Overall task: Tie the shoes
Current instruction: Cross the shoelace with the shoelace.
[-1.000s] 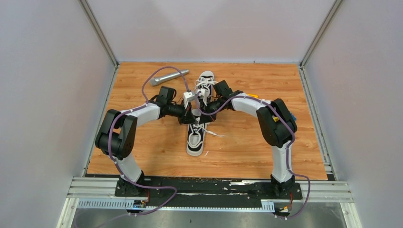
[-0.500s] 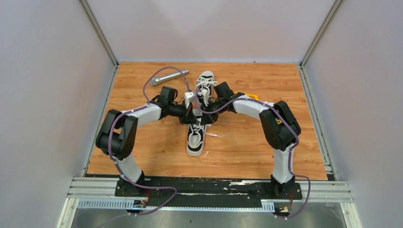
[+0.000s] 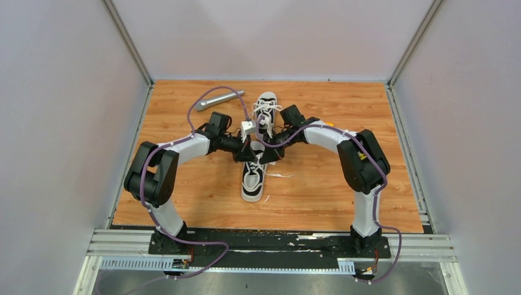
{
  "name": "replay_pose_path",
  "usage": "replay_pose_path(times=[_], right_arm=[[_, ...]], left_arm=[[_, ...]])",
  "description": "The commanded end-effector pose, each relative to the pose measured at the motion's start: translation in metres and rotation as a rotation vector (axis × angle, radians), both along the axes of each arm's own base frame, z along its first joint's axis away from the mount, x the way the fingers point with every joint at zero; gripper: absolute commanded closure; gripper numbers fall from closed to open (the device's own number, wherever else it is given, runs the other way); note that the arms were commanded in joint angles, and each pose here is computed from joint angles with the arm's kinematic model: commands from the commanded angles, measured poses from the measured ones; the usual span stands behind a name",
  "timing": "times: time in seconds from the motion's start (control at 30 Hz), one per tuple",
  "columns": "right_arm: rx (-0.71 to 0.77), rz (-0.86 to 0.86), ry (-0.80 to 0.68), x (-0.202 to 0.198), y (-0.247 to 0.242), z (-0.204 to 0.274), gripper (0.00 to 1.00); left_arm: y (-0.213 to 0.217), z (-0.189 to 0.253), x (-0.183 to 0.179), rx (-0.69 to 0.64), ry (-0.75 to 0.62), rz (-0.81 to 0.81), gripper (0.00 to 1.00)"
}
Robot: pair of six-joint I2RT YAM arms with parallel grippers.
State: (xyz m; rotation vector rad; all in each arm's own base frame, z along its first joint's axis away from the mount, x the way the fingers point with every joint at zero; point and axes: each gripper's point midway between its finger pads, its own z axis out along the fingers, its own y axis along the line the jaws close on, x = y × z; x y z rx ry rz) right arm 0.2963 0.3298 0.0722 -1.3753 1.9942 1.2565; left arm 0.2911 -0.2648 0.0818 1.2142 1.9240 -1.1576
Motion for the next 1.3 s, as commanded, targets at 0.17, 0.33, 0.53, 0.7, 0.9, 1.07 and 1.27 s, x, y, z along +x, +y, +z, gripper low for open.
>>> replay_pose_path(times=[0.17, 0.33, 0.53, 0.7, 0.9, 1.07, 1.27], right_arm=[[0.161, 0.136, 0.030, -0.007, 0.008, 0.029, 0.92], [0.156, 0.138, 0.058, -0.006, 0.009, 0.027, 0.88], [0.161, 0.145, 0.083, -0.008, 0.010, 0.025, 0.81], [0.151, 0.131, 0.106, -0.007, 0.011, 0.024, 0.75], [0.102, 0.093, 0.129, -0.001, 0.017, 0.015, 0.73], [0.096, 0.068, 0.164, 0.003, 0.021, 0.015, 0.73], [0.107, 0.071, 0.183, -0.001, 0.023, 0.019, 0.70]], left_arm=[[-0.001, 0.008, 0.012, 0.010, -0.052, 0.011, 1.00], [-0.002, 0.008, 0.014, 0.015, -0.054, 0.016, 1.00], [-0.001, 0.008, 0.016, 0.021, -0.058, 0.024, 1.00], [-0.001, 0.008, 0.016, 0.017, -0.055, 0.025, 1.00], [-0.002, 0.010, 0.014, 0.011, -0.053, 0.023, 1.00], [-0.001, 0.011, 0.012, 0.010, -0.051, 0.022, 1.00], [0.000, 0.011, 0.012, 0.012, -0.054, 0.025, 1.00]])
